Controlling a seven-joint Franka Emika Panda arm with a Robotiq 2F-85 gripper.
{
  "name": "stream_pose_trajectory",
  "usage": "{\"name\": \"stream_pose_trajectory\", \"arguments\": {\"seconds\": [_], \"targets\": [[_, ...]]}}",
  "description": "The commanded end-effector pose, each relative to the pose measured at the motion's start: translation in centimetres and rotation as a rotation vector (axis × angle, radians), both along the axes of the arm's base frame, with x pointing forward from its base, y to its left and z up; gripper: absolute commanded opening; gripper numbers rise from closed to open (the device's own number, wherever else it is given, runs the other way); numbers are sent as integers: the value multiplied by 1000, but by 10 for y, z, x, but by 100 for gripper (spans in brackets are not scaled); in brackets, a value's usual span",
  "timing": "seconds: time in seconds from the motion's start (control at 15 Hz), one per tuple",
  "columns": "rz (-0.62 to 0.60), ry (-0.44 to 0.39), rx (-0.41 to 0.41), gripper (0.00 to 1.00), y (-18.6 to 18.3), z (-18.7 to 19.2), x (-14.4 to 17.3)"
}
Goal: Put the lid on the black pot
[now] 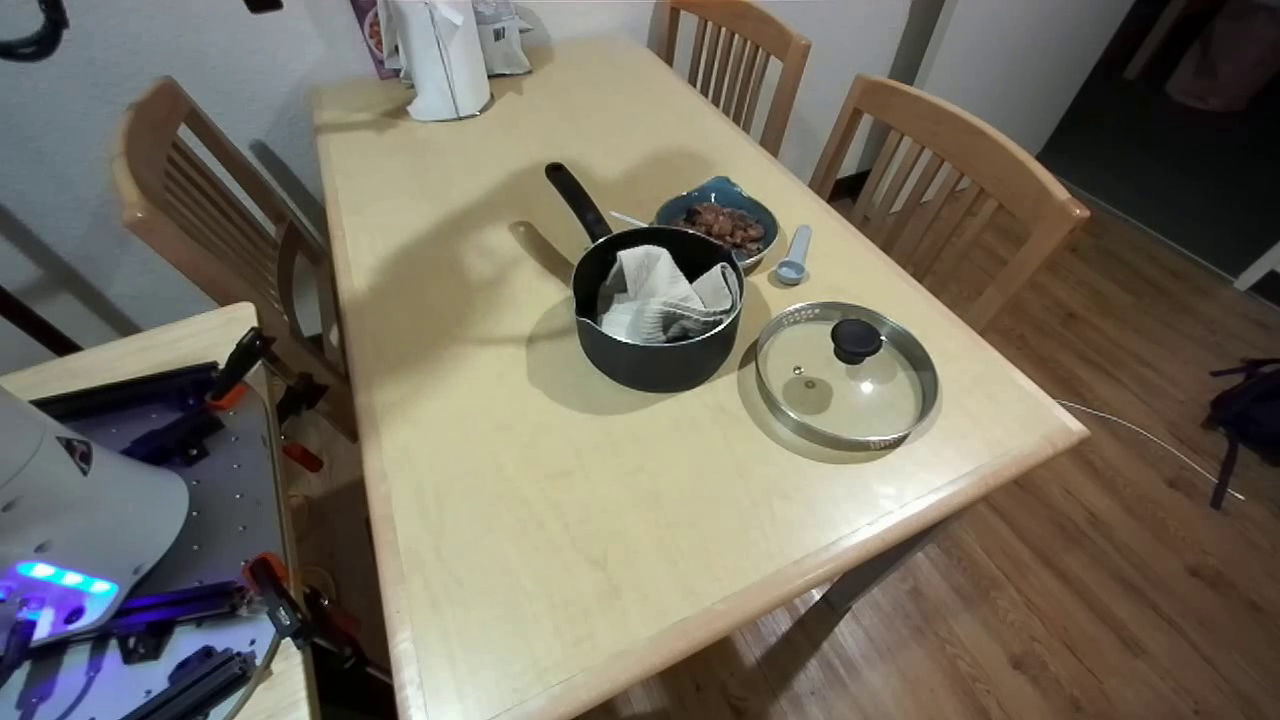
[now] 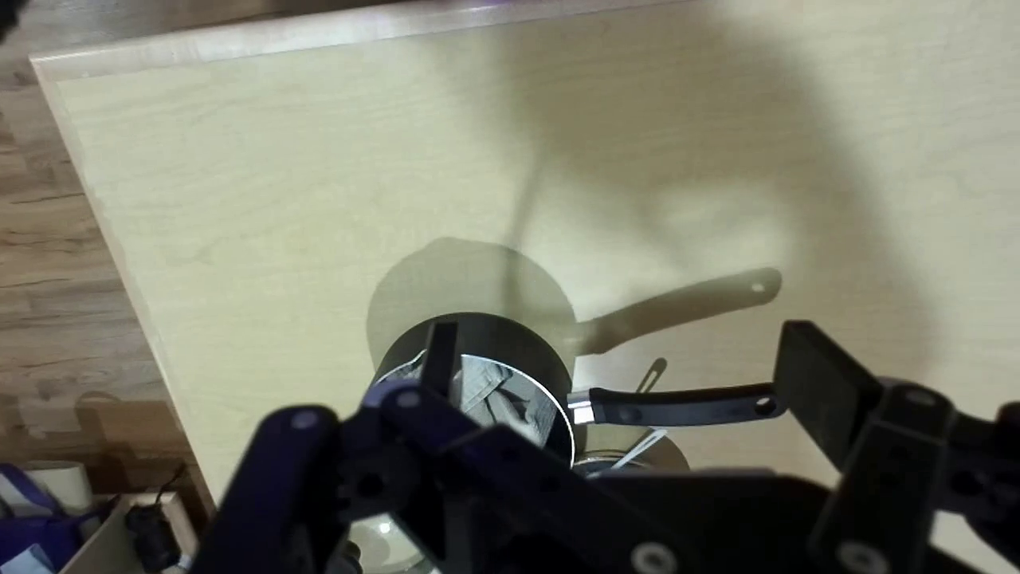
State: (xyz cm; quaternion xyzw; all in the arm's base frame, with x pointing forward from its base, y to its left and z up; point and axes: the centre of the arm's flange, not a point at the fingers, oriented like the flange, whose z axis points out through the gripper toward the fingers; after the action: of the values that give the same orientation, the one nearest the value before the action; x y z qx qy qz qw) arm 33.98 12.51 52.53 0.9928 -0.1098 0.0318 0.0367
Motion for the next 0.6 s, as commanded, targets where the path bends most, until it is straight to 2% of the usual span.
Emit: {"name": "stream_pose_trajectory", "arguments": {"seconds": [0.0, 0.2, 0.27, 0.33, 0.53], "targets": [[33, 91, 86, 100, -43, 30, 37], [79, 154, 119, 100, -91, 27, 63], [66, 147, 152, 100, -98, 25, 65], [45, 100, 120, 100, -87, 22, 46], [43, 122, 139, 100, -102, 15, 60]]}}
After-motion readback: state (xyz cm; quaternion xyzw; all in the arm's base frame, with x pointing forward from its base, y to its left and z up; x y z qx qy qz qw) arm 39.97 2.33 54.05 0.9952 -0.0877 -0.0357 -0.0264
